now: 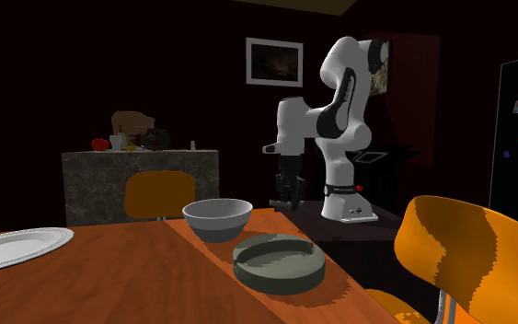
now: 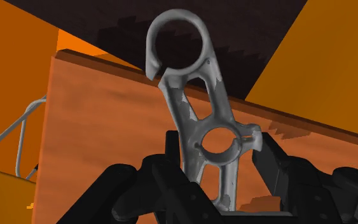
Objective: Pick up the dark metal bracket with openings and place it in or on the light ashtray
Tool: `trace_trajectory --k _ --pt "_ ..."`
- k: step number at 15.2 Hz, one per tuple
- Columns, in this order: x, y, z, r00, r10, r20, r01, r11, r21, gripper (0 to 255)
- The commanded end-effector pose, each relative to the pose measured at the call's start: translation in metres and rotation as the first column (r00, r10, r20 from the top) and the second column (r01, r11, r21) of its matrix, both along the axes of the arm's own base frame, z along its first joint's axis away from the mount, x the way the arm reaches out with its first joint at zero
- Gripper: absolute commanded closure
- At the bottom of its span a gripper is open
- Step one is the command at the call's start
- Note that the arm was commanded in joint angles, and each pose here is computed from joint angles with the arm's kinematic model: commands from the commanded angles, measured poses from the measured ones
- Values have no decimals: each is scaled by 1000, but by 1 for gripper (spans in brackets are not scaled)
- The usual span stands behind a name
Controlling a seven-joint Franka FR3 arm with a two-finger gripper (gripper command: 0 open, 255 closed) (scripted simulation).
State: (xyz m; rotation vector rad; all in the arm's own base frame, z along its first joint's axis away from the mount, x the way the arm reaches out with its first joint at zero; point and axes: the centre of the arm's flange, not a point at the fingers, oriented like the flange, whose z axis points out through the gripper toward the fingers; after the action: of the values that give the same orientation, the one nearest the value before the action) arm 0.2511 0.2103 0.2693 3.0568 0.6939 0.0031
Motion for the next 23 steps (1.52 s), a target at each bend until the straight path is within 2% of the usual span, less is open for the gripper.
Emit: trace_trajectory --k 1,9,23 --pt "-1 -1 10 1000 0 -1 0 1000 0 255" --pt "-1 -1 47 1000 0 -1 0 1000 0 255" --pt "44 178 51 1000 0 -1 0 1000 0 255"
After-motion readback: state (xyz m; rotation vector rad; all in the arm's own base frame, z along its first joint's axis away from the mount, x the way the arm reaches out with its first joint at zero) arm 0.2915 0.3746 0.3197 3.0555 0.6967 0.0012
